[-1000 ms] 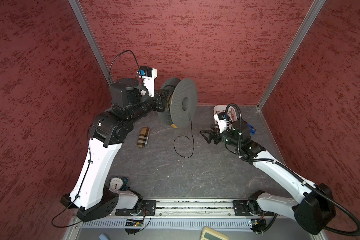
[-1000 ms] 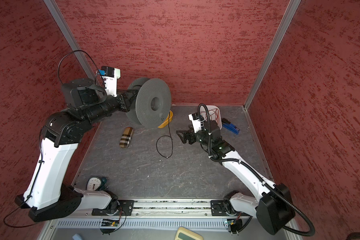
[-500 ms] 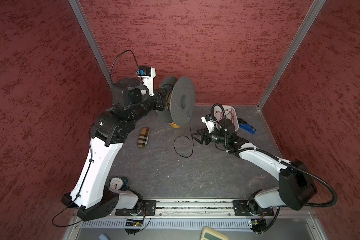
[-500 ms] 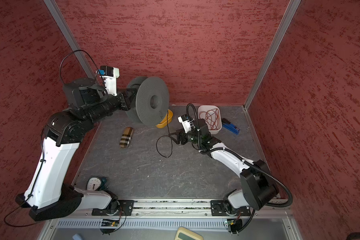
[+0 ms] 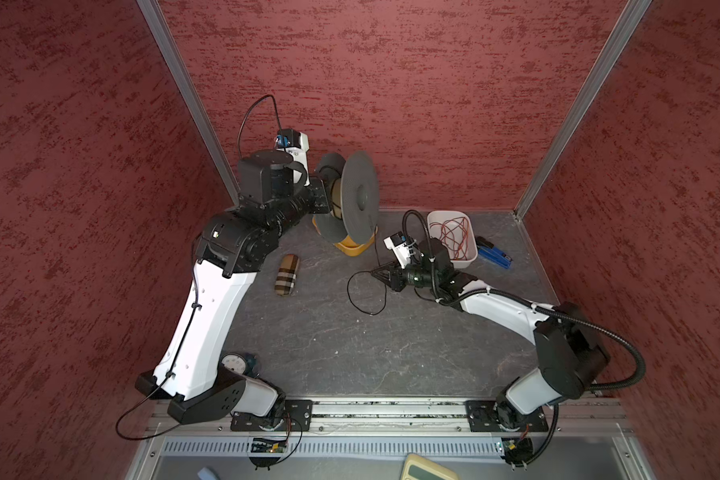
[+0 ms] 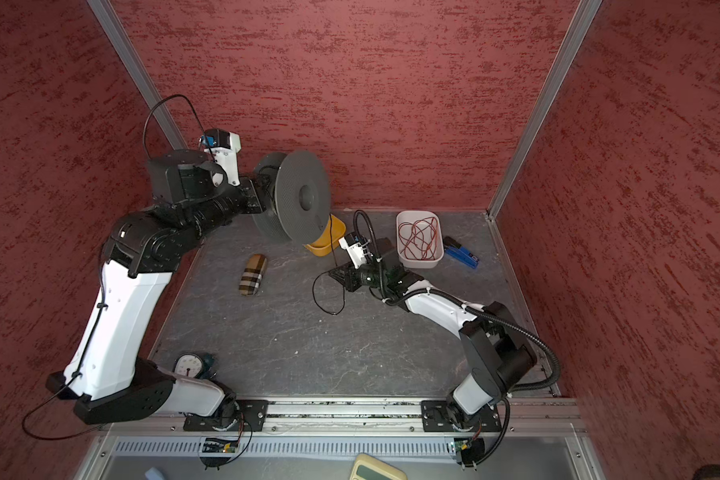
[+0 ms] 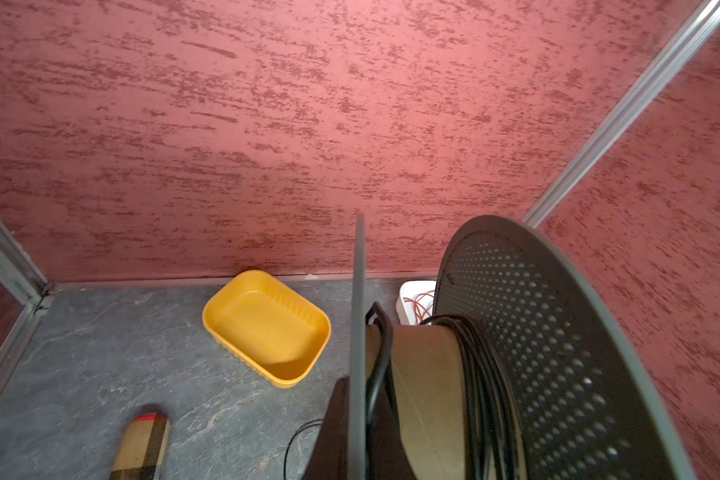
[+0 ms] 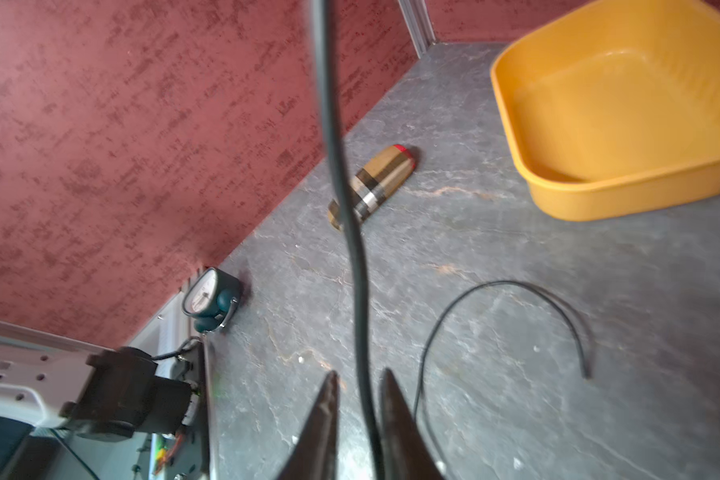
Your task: Wrap the cables
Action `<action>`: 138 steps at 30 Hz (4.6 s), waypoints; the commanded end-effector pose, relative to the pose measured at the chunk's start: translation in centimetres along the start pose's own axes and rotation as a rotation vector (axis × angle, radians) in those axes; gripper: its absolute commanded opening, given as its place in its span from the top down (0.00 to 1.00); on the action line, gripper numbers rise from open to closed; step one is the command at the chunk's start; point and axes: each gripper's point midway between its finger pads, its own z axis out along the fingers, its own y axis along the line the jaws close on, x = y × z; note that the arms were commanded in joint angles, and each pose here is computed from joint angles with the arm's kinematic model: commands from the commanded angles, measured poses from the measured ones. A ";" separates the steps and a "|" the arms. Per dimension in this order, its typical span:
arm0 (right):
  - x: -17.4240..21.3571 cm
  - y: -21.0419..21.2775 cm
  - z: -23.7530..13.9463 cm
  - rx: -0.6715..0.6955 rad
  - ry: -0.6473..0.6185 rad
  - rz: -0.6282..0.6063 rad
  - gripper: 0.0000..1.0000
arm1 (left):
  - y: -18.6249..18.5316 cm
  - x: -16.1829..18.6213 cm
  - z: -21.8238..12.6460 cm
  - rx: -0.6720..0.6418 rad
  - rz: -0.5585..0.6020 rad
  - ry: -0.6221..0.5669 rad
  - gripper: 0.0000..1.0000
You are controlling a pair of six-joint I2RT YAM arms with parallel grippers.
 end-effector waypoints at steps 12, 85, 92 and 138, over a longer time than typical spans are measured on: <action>0.6 5.6 1.9 0.002 0.148 -0.279 1.00 | 7.6 2.1 1.6 -0.306 -0.291 0.048 1.00; -14.2 -1.2 -6.2 0.575 -0.205 -0.193 0.87 | 0.1 12.3 2.6 -0.063 0.199 0.510 1.00; -12.6 -2.5 -7.2 0.547 -0.204 -0.122 0.84 | -1.7 8.3 0.5 0.044 0.182 0.351 1.00; -4.4 -2.2 -6.5 0.339 -0.201 -0.037 0.02 | -1.8 -1.9 -6.0 0.072 0.101 -0.109 1.00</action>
